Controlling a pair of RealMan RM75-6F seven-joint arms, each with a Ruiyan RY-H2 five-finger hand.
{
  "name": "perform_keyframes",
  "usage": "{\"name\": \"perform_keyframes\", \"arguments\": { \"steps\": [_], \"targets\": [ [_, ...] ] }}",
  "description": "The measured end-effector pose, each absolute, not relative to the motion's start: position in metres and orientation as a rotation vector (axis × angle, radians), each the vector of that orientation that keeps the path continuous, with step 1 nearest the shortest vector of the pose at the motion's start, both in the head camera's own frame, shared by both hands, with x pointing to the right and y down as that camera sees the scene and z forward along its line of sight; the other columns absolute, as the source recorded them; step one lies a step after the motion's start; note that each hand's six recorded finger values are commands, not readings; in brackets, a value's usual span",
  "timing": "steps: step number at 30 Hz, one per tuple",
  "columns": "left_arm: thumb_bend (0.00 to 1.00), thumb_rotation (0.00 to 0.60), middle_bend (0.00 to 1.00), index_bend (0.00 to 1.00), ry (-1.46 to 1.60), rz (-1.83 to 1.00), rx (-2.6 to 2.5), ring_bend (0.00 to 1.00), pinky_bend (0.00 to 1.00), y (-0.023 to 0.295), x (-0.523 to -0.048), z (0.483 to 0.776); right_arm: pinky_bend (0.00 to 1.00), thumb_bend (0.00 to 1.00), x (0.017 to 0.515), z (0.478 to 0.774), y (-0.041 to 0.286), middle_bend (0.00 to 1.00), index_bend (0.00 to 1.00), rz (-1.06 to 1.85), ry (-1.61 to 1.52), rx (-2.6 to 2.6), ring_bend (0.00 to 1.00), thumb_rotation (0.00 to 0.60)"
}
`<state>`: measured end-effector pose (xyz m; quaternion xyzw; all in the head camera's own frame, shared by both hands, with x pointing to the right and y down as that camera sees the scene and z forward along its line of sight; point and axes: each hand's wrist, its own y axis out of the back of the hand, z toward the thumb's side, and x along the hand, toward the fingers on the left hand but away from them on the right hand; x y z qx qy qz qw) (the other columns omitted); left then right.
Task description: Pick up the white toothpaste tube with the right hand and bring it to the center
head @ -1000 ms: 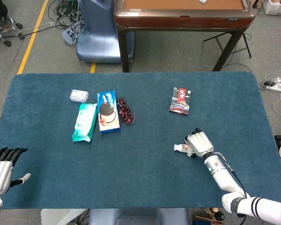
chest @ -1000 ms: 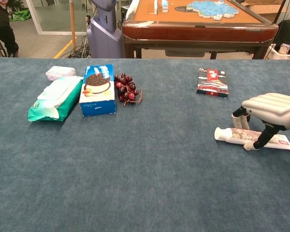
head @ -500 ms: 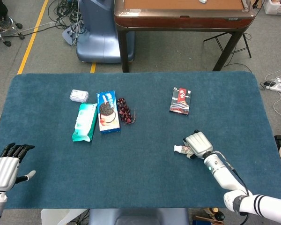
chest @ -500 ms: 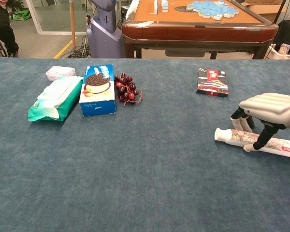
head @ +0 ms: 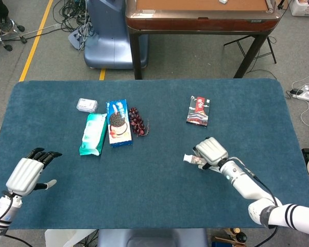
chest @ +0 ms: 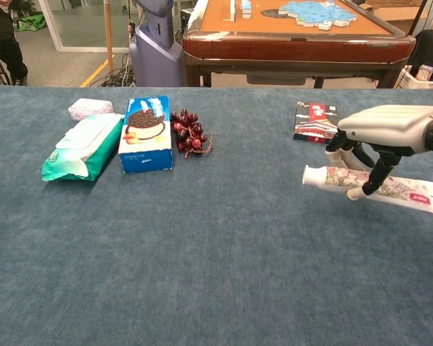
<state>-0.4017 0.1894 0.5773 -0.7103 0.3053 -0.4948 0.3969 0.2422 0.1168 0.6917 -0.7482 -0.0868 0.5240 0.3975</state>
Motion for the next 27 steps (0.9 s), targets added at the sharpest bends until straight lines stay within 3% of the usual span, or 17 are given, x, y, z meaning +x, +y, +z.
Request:
{"name": "perform_keyframes", "arguments": {
  "steps": [10, 27],
  "targets": [
    [0.09, 0.6, 0.43, 0.23, 0.548, -1.1, -1.925, 0.45, 0.28, 0.171, -0.355, 0.591, 0.34, 0.99, 0.192, 0.668, 0.112, 0.72, 0.82, 1.17, -0.104, -2.053, 0.67, 0.6],
    [0.09, 0.6, 0.46, 0.17, 0.24, -0.916, -1.988, 0.48, 0.29, 0.168, -0.287, 0.598, 0.34, 1.0, 0.112, 0.644, 0.115, 0.73, 0.86, 0.997, 0.194, -2.18, 0.68, 0.6]
  ]
}}
